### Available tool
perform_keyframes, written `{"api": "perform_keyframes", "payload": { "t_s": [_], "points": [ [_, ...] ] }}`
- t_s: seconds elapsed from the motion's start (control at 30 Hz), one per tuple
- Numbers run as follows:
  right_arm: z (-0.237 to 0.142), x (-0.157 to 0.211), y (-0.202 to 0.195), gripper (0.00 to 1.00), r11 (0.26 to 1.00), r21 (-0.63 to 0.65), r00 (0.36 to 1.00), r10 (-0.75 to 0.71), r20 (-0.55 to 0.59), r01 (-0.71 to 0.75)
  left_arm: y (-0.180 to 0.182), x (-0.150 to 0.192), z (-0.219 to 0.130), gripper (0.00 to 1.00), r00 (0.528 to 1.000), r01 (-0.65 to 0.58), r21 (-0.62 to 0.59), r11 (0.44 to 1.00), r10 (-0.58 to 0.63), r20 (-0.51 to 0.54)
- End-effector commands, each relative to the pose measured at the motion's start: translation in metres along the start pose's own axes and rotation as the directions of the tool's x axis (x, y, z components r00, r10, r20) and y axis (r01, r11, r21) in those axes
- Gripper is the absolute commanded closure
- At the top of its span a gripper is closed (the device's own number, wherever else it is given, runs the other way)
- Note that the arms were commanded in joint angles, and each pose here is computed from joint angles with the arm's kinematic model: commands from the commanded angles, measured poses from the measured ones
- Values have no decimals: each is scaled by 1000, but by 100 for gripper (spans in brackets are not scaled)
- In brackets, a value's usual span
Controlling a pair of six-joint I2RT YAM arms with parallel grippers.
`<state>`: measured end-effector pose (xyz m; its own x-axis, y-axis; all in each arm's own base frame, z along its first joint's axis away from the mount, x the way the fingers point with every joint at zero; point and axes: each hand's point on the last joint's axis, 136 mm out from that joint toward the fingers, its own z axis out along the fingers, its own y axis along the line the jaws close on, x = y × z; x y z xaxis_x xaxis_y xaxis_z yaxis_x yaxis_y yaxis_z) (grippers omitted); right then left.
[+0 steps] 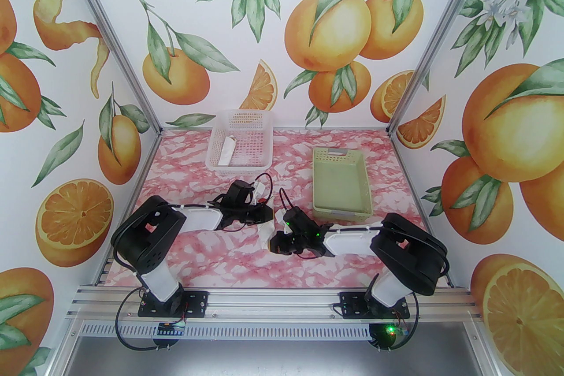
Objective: Place the utensils on the paper napkin and roll it up
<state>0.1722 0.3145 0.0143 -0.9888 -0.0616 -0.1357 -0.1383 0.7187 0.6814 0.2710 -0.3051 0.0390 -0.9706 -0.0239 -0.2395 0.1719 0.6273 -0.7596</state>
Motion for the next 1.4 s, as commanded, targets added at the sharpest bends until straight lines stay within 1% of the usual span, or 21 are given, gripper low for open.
{"api": "perform_keyframes", "payload": {
  "t_s": [0.0,0.37,0.63,0.83,1.0,1.2,1.3,1.37],
  "points": [
    [6,23,-41,100,987,150,996,60,-65,-50,-12,-11,6,88,999,-36,36,999,35,23],
    [6,22,-40,100,988,149,996,58,-64,-47,-7,-6,16,88,1000,-29,35,999,29,5],
    [0,13,-22,99,994,110,999,30,-44,-25,9,3,19,89,1000,-15,2,1000,15,-8],
    [-15,6,0,89,998,57,1000,4,-14,-3,17,7,21,89,1000,-11,-20,1000,11,-13],
    [-35,1,7,80,999,39,1000,-10,25,9,20,9,21,89,1000,-11,-31,999,11,-14],
    [-63,-22,9,72,998,-44,992,50,119,-45,20,9,20,89,1000,-15,-33,999,14,-14],
    [-70,-32,10,70,993,-89,985,85,150,-72,20,8,20,89,1000,-17,-35,999,16,-12],
    [-70,-37,14,65,990,-119,982,99,161,-80,19,8,19,89,1000,-17,-34,999,16,-10]
  ]
}}
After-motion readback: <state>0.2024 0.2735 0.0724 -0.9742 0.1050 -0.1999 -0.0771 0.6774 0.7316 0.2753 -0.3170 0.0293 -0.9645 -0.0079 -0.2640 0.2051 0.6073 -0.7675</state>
